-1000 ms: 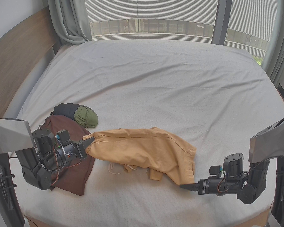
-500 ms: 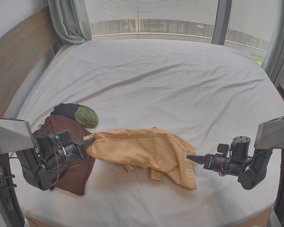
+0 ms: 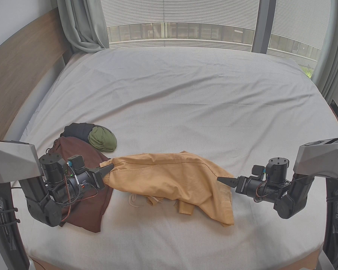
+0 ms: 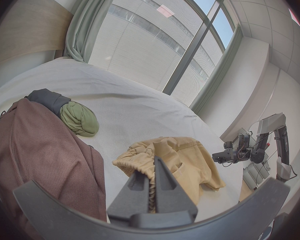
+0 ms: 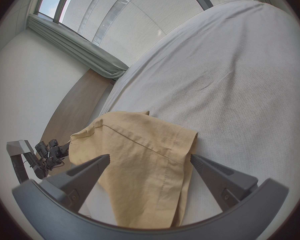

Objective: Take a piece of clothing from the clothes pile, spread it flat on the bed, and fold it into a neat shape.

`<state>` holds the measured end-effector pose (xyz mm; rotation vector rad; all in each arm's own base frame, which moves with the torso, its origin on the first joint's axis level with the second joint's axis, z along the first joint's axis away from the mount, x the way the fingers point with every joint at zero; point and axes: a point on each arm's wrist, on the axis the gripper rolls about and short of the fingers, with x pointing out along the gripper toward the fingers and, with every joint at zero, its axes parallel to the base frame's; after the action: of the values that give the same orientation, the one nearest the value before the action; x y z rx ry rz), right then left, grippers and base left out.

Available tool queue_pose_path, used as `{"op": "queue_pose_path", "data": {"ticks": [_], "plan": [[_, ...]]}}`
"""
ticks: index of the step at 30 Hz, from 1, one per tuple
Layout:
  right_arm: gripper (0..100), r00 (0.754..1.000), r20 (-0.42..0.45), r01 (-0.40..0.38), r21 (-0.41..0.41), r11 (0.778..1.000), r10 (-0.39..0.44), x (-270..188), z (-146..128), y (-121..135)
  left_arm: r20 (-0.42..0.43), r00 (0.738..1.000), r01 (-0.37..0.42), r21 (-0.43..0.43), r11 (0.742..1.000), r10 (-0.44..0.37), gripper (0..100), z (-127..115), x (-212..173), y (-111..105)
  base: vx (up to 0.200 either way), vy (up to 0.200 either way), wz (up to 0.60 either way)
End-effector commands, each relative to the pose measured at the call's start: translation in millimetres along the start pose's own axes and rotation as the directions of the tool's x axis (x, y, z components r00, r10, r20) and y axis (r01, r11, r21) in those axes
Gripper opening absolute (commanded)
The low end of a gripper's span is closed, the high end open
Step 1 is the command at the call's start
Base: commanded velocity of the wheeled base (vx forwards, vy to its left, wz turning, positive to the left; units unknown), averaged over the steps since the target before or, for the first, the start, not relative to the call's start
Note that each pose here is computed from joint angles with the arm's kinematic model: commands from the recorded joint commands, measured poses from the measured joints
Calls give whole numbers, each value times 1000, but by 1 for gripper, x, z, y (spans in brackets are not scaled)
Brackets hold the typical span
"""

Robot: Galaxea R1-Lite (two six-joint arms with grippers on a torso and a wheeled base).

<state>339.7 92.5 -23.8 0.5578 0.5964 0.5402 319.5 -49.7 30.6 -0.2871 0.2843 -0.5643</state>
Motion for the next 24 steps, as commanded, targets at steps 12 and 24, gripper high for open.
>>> {"op": "queue_pose_path", "data": {"ticks": [12, 24], "plan": [[100, 994, 66, -87, 43, 995, 84, 15, 1, 7, -2, 1000, 1, -1, 1000, -1, 0, -1, 0, 0, 0, 0, 0], [100, 990, 74, -123, 78, 989, 117, 18, -3, 10, -3, 1000, 4, 0, 1000, -4, 0, -1, 1, -1, 0, 0, 0]]}}
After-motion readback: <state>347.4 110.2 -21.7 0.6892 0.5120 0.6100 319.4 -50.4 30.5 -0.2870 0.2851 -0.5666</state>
